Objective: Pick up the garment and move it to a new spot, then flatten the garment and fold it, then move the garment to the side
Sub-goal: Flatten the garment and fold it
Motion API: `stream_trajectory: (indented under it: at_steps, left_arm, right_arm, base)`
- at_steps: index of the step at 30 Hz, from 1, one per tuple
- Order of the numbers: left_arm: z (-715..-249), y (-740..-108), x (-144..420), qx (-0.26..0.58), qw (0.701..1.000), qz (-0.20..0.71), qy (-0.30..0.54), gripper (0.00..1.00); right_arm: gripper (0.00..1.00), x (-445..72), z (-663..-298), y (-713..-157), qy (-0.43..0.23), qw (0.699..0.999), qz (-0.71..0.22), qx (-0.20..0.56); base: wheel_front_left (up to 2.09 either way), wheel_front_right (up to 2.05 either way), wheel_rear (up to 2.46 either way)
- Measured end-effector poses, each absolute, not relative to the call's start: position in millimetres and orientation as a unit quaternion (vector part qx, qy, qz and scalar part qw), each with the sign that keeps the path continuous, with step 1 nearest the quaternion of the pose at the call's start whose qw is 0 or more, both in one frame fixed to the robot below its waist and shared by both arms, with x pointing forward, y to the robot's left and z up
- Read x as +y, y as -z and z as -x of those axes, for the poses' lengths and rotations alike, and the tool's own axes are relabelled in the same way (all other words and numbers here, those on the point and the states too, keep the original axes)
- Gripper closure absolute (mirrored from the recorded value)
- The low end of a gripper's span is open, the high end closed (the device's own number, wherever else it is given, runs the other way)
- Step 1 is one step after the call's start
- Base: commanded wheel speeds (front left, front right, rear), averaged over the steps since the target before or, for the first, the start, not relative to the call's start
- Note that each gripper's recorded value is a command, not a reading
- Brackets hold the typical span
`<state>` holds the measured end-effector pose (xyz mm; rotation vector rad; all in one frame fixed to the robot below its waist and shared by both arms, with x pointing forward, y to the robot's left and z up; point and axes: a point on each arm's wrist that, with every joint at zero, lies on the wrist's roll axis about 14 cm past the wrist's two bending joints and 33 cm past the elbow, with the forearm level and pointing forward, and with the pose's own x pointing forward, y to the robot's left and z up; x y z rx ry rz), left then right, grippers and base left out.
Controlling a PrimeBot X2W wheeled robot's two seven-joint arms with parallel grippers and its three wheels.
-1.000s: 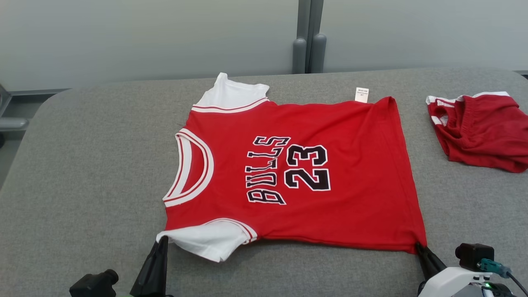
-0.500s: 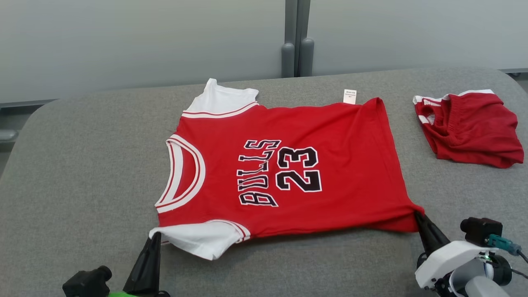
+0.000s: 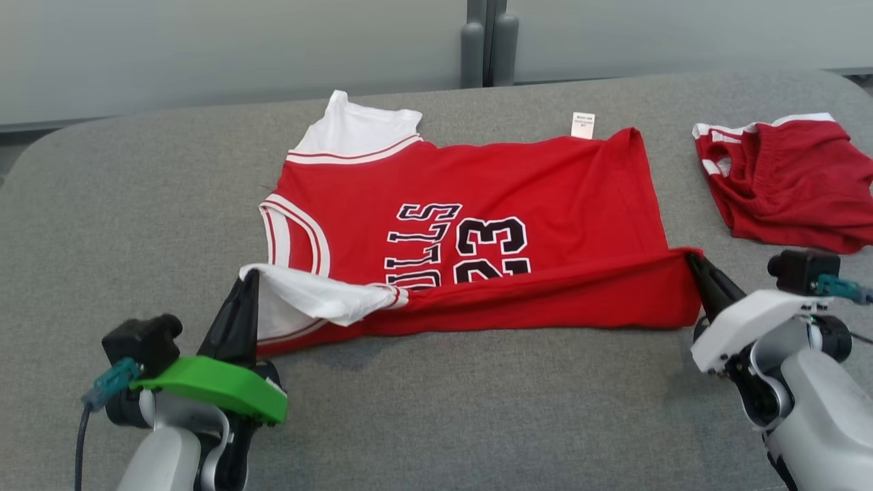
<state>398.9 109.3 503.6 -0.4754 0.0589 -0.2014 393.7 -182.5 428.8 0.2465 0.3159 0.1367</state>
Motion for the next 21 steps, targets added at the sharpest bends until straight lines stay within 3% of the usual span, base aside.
stream_trajectory:
  at_steps: [8,16,17,18,19,20,21]
  left_arm:
    - [-445.9,-489.7,100.3,0.054,0.969,0.22,0.097,1.0]
    - [-475.9,-457.2,97.3,0.098,0.97,0.205,0.087,1.0]
    - [-478.2,-452.9,95.6,0.105,0.969,0.204,0.087,1.0]
    - [-480.1,-449.0,94.2,0.11,0.969,0.203,0.088,0.77]
    - [-481.5,-445.7,92.7,0.115,0.968,0.202,0.089,0.41]
    - [-482.8,-442.3,91.1,0.119,0.968,0.202,0.089,0.04]
    - [-484.1,-440.5,90.8,0.12,0.968,0.202,0.088,0.0]
  right_arm:
    - [1.0,-180.8,-437.0,-434.4,-0.076,0.977,-0.111,0.166]
    - [1.0,-173.4,-445.6,-403.7,-0.079,0.966,-0.11,0.219]
    - [0.8,-173.4,-445.9,-400.7,-0.078,0.965,-0.11,0.223]
    - [0.6,-174.1,-446.2,-398.1,-0.076,0.965,-0.11,0.227]
    - [0.35,-175.3,-447.3,-396.7,-0.074,0.965,-0.11,0.227]
    - [0.01,-176.7,-448.9,-397.0,-0.073,0.966,-0.109,0.224]
    - [0.0,-177.6,-450.4,-397.4,-0.072,0.967,-0.109,0.221]
  base:
    - [0.0,0.0,0.0]
    - [0.0,0.0,0.0]
    - [0.0,0.0,0.0]
    - [0.0,0.0,0.0]
    - [0.0,0.0,0.0]
    - [0.0,0.0,0.0]
    - [0.0,0.0,0.0]
